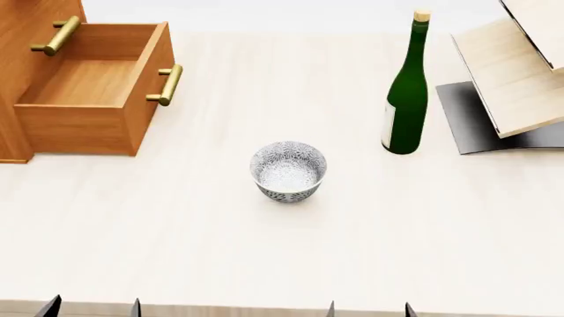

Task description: Close the bottom drawer of the cabinet.

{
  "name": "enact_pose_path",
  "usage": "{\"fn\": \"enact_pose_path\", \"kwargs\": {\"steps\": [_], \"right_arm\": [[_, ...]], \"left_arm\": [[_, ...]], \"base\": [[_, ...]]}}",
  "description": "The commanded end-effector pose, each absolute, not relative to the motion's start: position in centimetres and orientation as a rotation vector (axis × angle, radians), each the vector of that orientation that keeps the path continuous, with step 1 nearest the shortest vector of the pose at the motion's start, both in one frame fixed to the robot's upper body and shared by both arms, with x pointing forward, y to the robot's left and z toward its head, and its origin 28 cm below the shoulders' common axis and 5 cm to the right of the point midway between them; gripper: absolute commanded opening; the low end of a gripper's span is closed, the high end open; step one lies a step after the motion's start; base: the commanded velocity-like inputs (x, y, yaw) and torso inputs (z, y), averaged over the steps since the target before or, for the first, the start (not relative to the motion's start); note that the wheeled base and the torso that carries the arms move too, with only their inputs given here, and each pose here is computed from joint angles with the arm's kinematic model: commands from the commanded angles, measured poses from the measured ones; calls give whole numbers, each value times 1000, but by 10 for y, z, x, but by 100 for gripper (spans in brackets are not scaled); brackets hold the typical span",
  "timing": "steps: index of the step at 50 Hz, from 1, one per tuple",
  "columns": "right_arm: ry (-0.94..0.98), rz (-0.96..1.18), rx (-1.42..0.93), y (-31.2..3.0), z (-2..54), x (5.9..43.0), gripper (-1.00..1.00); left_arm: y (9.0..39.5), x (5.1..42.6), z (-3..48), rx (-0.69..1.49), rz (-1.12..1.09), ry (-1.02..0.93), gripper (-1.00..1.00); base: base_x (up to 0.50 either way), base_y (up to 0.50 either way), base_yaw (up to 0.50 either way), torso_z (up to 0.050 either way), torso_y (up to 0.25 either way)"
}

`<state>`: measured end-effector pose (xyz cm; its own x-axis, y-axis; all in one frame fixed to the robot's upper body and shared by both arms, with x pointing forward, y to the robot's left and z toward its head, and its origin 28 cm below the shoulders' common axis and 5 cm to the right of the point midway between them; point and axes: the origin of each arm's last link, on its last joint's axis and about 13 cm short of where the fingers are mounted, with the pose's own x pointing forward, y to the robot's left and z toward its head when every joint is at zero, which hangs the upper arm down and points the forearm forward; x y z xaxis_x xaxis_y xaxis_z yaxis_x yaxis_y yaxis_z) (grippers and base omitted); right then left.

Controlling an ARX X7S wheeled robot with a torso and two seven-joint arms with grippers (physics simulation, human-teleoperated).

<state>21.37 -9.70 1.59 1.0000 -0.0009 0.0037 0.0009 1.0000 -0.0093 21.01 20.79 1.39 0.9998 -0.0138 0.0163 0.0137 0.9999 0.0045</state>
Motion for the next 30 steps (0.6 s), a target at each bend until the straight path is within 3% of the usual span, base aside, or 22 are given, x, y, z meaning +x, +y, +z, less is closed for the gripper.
{"fn": "enact_pose_path", "kwargs": {"steps": [1,5,6,7,15,30], "right_arm": [[0,-7,-30,-101,26,224,100],[1,-19,-41,-105,32,232,100],[-22,-76,-65,-118,64,265,100],[-40,-73,-67,-118,70,266,100],[-136,-46,-75,-111,111,254,100],[-190,-34,-99,-109,130,250,100]], "left_arm": [[210,211,15,8,-19,-27,100],[211,213,15,7,-28,-27,100],[213,222,27,13,-12,-35,100],[214,227,34,26,2,-57,100],[212,239,94,-8,25,-173,100],[211,230,103,-19,15,-189,100]], "base": [[0,0,0,0,0],[0,0,0,0,0],[0,0,0,0,0],[0,0,0,0,0],[0,0,0,0,0],[0,0,0,0,0]]}}
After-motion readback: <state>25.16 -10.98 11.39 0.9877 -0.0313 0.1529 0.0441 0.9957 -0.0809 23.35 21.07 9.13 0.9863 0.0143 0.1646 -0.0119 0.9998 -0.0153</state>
